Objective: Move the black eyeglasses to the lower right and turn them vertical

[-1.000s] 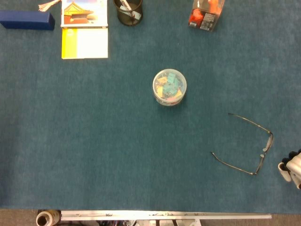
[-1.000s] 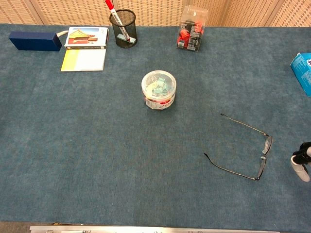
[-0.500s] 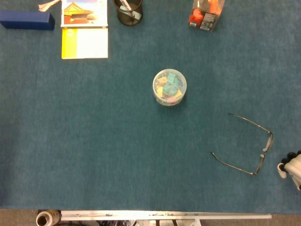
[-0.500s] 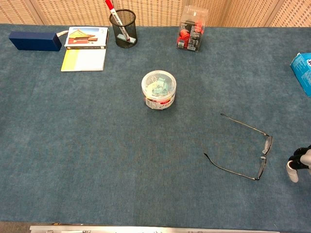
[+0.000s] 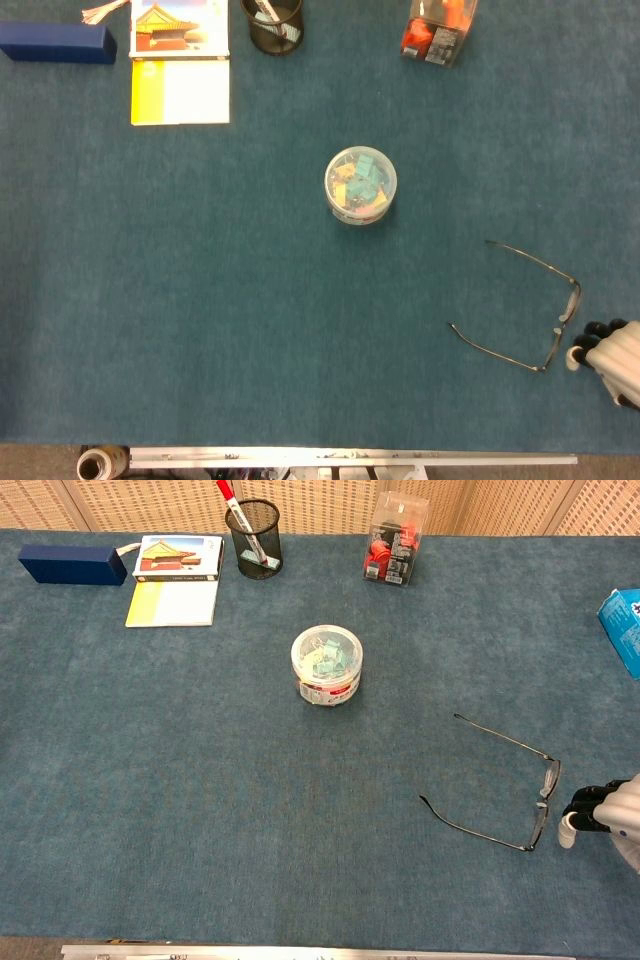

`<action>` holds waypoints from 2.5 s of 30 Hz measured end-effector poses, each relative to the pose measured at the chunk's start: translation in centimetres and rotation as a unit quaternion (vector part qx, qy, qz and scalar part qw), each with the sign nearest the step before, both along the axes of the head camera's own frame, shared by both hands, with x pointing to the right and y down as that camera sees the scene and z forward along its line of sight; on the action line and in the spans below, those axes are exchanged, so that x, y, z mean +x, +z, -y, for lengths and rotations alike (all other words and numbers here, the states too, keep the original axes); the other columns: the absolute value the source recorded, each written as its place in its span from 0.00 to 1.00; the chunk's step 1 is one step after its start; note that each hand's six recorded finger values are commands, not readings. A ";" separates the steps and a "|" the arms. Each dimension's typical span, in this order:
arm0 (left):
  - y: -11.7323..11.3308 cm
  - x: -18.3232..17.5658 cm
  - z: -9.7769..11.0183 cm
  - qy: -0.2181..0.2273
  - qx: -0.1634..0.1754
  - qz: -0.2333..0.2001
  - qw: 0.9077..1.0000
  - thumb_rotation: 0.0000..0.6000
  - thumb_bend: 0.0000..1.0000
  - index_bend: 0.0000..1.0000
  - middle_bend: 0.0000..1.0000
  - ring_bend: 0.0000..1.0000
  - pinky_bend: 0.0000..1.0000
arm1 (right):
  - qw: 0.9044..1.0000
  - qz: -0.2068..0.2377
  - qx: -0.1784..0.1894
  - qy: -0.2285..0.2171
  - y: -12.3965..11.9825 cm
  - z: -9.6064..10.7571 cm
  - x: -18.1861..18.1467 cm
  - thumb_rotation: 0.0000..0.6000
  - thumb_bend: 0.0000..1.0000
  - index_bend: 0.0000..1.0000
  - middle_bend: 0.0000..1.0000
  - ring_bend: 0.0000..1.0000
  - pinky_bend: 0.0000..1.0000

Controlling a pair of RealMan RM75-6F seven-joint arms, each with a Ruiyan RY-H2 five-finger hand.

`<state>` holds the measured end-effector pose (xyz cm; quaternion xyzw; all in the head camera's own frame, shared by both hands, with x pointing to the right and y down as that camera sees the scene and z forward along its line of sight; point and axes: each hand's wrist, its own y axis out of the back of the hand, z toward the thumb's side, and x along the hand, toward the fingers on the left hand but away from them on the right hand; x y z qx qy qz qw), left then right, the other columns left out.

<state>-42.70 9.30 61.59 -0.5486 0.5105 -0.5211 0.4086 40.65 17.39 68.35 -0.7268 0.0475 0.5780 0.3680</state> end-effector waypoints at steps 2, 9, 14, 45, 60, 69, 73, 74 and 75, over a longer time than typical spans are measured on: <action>0.0 0.0 0.0 0.000 0.000 0.000 1.000 1.00 0.38 0.47 0.54 0.40 0.53 | 1.000 0.003 -0.002 -0.002 0.1 0.0 -0.2 1.00 1.00 0.33 0.29 0.17 0.27; -0.2 -0.1 0.0 -0.001 0.002 -0.002 1.000 1.00 0.38 0.48 0.54 0.40 0.53 | 1.000 0.012 -0.006 -0.009 0.5 -0.2 -1.0 1.00 1.00 0.33 0.29 0.17 0.27; -0.2 -0.1 0.0 -0.001 0.003 -0.003 1.000 1.00 0.38 0.48 0.54 0.40 0.53 | 1.000 0.016 -0.006 -0.012 0.7 -0.2 -1.4 1.00 1.00 0.33 0.28 0.17 0.26; -0.4 -0.2 -0.1 -0.002 0.004 -0.005 1.000 1.00 0.38 0.48 0.54 0.40 0.53 | 0.998 0.065 0.020 0.009 2.1 1.1 -3.0 1.00 1.00 0.24 0.21 0.10 0.18; -0.2 -0.2 0.0 -0.001 0.002 -0.002 1.000 1.00 0.38 0.47 0.54 0.40 0.53 | 0.994 0.105 -0.041 0.007 -0.5 -0.4 -3.8 1.00 1.00 0.24 0.21 0.10 0.18; -0.2 -0.1 0.0 -0.001 0.002 -0.002 1.000 1.00 0.38 0.48 0.54 0.40 0.53 | 0.987 0.160 0.003 0.017 -2.7 1.1 -4.8 1.00 1.00 0.24 0.23 0.10 0.18; -0.2 -0.1 0.0 -0.001 0.001 -0.002 1.000 1.00 0.38 0.48 0.54 0.40 0.53 | 0.982 0.182 0.044 0.026 -3.0 2.1 -5.0 1.00 1.00 0.24 0.23 0.10 0.18; -0.2 -0.1 0.0 -0.001 0.001 -0.002 1.000 1.00 0.38 0.48 0.54 0.40 0.53 | 0.981 0.184 0.049 0.027 -3.0 2.3 -5.1 1.00 1.00 0.24 0.23 0.10 0.18; -0.2 -0.1 0.0 -0.001 0.001 -0.002 1.000 1.00 0.38 0.48 0.54 0.40 0.53 | 0.981 0.184 0.054 0.027 -2.9 2.5 -5.1 1.00 1.00 0.24 0.23 0.10 0.19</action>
